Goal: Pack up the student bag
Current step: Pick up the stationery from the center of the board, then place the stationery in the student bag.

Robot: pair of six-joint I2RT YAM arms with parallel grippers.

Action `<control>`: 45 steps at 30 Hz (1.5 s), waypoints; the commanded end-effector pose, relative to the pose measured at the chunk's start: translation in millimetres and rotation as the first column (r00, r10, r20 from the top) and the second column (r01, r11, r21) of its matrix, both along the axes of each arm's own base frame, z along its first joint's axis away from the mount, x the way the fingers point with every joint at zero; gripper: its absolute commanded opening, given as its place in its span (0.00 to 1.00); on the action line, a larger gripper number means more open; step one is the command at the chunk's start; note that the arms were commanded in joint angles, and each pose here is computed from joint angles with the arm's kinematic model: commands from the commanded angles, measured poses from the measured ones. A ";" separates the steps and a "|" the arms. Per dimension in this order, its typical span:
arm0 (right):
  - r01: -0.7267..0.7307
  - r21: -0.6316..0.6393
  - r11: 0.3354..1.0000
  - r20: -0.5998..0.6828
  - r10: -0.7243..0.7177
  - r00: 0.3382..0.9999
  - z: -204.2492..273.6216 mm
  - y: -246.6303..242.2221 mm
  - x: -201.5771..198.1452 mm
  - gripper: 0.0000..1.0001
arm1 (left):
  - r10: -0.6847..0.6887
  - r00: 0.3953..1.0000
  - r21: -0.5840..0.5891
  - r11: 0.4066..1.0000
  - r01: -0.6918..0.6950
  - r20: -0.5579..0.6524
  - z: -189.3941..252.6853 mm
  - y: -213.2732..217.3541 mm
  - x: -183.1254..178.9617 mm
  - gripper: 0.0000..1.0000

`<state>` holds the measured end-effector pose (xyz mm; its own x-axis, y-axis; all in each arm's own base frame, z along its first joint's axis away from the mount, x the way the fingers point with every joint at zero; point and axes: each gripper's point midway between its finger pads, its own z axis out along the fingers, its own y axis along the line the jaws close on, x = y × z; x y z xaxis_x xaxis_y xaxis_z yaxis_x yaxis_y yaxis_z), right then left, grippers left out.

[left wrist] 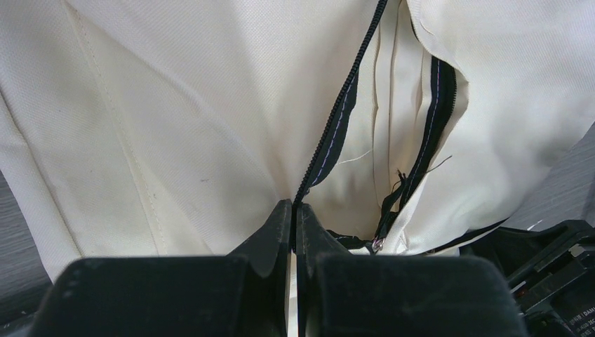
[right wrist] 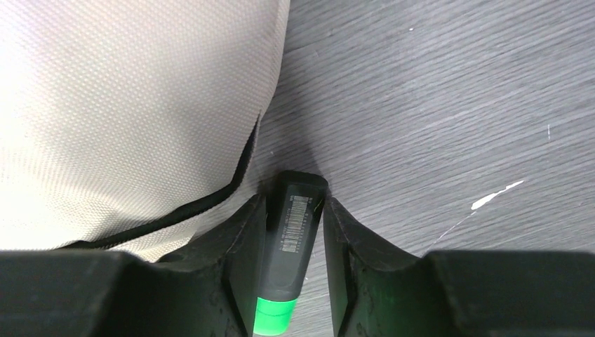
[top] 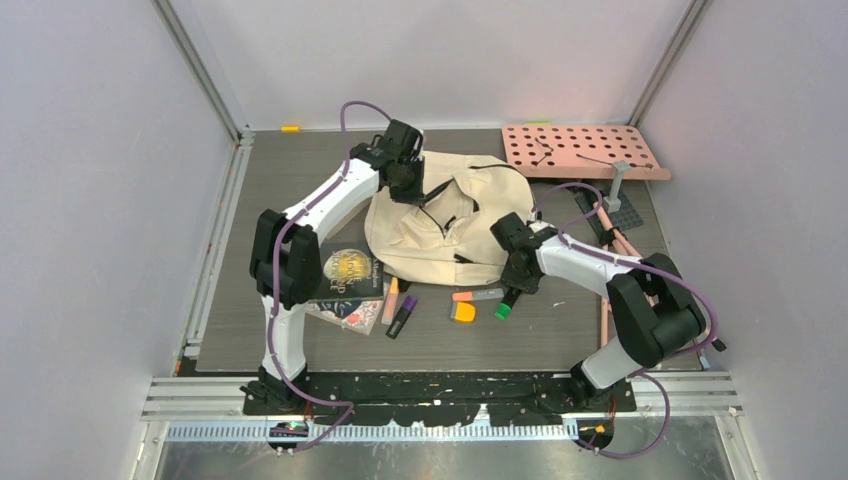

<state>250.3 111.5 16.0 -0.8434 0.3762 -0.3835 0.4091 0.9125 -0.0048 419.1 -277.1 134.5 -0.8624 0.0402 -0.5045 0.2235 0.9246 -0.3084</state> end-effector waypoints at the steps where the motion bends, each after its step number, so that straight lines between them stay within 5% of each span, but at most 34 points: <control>1: 0.011 -0.028 1.000 0.089 -0.008 0.996 8.1 -3.8 16.1 0.35 | -0.015 0.997 -0.038 0.999 0.017 0.072 38.3 2.7 -1.8 0.00; 5: 0.015 -0.029 0.999 0.113 -0.012 0.993 20.9 -6.6 15.7 0.22 | -0.017 0.997 -0.039 0.999 0.020 0.071 38.3 2.6 -2.8 0.00; 17: 0.009 -0.028 1.000 0.274 -0.001 0.962 110.3 -8.7 39.1 0.16 | -0.027 0.998 -0.044 0.999 0.030 0.065 34.4 1.4 -4.4 0.00; 25: -0.061 -0.017 0.998 0.414 0.062 0.908 170.6 26.8 112.0 0.16 | -0.036 0.997 -0.062 0.997 0.040 0.066 37.3 -1.4 -6.4 0.00; 35: -0.168 0.006 0.986 0.475 0.145 0.868 174.6 94.3 215.2 0.16 | -0.042 0.997 -0.062 0.997 0.046 0.067 36.0 -2.6 -4.0 0.00; 45: -0.217 0.032 0.976 0.448 0.181 0.876 145.0 124.9 250.7 0.16 | -0.043 0.997 -0.065 0.997 0.048 0.069 37.6 -5.6 0.5 0.00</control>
